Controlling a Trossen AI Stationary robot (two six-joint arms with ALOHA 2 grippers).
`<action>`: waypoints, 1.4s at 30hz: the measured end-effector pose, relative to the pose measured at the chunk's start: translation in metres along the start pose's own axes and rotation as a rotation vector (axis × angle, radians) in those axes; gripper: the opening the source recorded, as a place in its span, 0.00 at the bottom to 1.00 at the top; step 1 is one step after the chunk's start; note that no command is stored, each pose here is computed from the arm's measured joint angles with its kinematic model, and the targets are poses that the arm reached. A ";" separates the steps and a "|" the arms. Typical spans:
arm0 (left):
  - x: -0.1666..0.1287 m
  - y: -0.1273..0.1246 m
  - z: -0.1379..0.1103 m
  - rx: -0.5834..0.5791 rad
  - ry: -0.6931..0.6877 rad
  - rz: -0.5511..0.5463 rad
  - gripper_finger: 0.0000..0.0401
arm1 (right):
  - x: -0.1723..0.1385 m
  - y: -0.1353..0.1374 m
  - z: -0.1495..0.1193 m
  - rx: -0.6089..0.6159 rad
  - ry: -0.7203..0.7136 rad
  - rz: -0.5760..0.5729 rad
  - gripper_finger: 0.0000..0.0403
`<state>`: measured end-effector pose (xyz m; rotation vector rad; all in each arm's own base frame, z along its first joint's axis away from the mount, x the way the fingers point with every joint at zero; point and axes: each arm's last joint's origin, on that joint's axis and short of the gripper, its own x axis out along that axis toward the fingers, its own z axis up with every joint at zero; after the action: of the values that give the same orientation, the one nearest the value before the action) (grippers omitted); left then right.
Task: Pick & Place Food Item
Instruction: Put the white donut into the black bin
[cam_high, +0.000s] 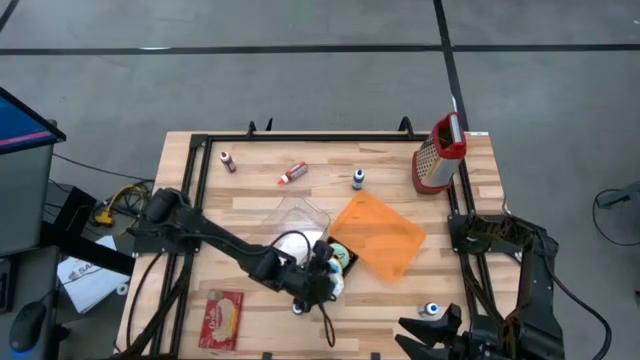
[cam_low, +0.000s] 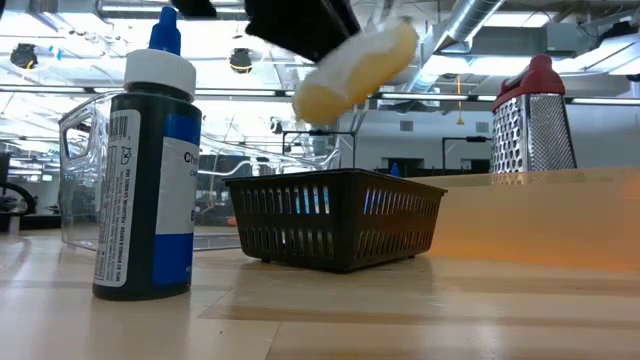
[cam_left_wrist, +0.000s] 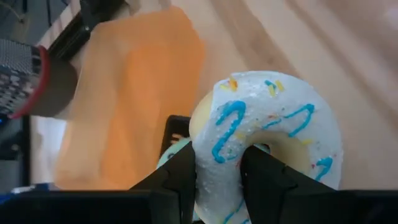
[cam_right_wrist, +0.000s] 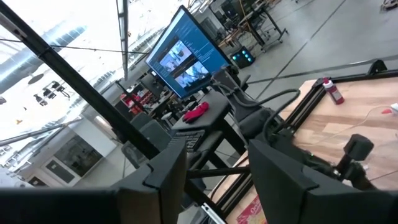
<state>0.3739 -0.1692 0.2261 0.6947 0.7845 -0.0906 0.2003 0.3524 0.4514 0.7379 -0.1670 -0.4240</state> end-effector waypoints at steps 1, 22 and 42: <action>0.000 0.000 -0.001 0.033 0.015 0.004 0.25 | 0.000 0.000 0.000 0.001 0.000 0.000 0.41; 0.018 -0.010 -0.014 0.276 0.129 0.002 0.35 | 0.011 -0.001 0.001 -0.008 -0.019 -0.020 0.41; 0.018 -0.010 -0.015 0.299 0.129 -0.012 0.35 | 0.012 -0.001 0.001 -0.002 -0.019 -0.021 0.41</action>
<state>0.3741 -0.1646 0.2015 0.9868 0.9087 -0.1778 0.2103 0.3465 0.4513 0.7340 -0.1772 -0.4513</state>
